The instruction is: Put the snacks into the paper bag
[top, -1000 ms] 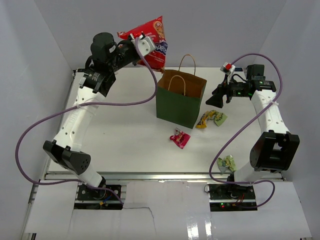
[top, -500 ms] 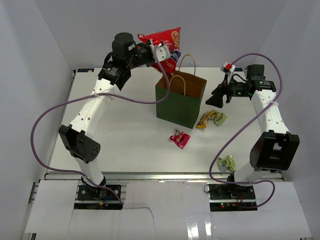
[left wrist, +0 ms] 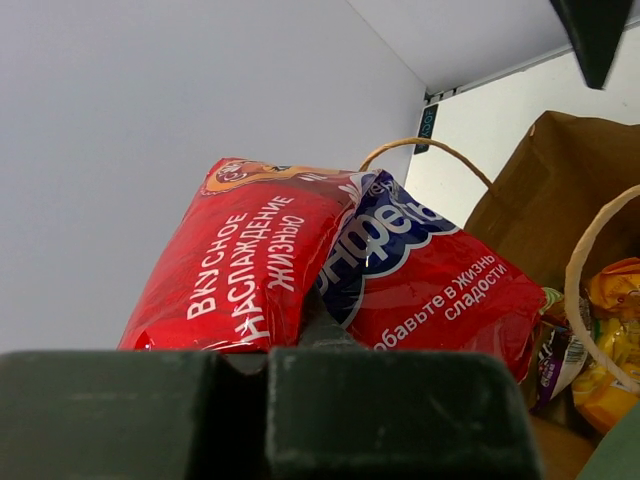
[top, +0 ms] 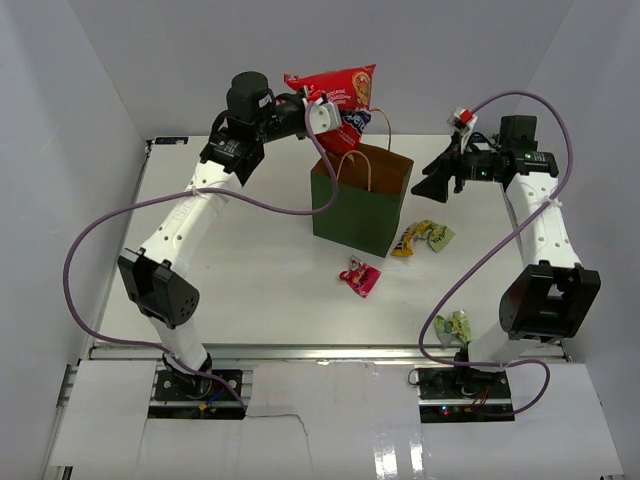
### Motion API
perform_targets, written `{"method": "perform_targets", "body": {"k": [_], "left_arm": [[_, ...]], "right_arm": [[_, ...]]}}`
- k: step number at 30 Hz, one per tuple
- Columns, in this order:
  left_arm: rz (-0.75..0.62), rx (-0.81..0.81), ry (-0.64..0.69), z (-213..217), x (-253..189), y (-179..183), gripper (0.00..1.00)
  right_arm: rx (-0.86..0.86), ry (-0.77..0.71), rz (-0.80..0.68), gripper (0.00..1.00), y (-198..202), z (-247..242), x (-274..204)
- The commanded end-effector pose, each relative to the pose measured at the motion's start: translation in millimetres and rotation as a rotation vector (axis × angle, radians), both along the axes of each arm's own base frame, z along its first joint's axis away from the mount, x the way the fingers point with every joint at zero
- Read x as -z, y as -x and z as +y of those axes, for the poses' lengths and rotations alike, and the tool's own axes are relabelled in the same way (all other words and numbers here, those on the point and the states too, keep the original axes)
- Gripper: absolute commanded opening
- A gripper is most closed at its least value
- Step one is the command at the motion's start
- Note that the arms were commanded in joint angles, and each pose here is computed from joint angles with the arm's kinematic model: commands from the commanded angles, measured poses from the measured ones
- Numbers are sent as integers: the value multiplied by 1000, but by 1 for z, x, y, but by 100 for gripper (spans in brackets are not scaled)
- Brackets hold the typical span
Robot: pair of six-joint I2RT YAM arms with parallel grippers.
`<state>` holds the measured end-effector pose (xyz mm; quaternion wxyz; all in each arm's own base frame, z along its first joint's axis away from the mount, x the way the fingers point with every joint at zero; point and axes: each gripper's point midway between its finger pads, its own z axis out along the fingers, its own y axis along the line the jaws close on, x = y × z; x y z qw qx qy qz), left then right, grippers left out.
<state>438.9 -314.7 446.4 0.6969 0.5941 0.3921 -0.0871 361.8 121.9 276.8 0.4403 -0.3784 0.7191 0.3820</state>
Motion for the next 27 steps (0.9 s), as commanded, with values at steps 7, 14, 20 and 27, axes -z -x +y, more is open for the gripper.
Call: {"method": "perform_targets", "body": {"k": [7,14,20,27], "left_arm": [[-309,35,141,19,-111,52,0],[-305,26,149,22,-109,55,0],[-288,34,164,22,-107,56,0],[-305,59,203,19,-117,60,0]], "right_arm": [[43,-328,-37,87,-42,19,-132],[213,-636,158,85,-104,37,-208],[256,-741,186,87,-130,79,-240],[261,-769,232,89,-145,112,-224]]}}
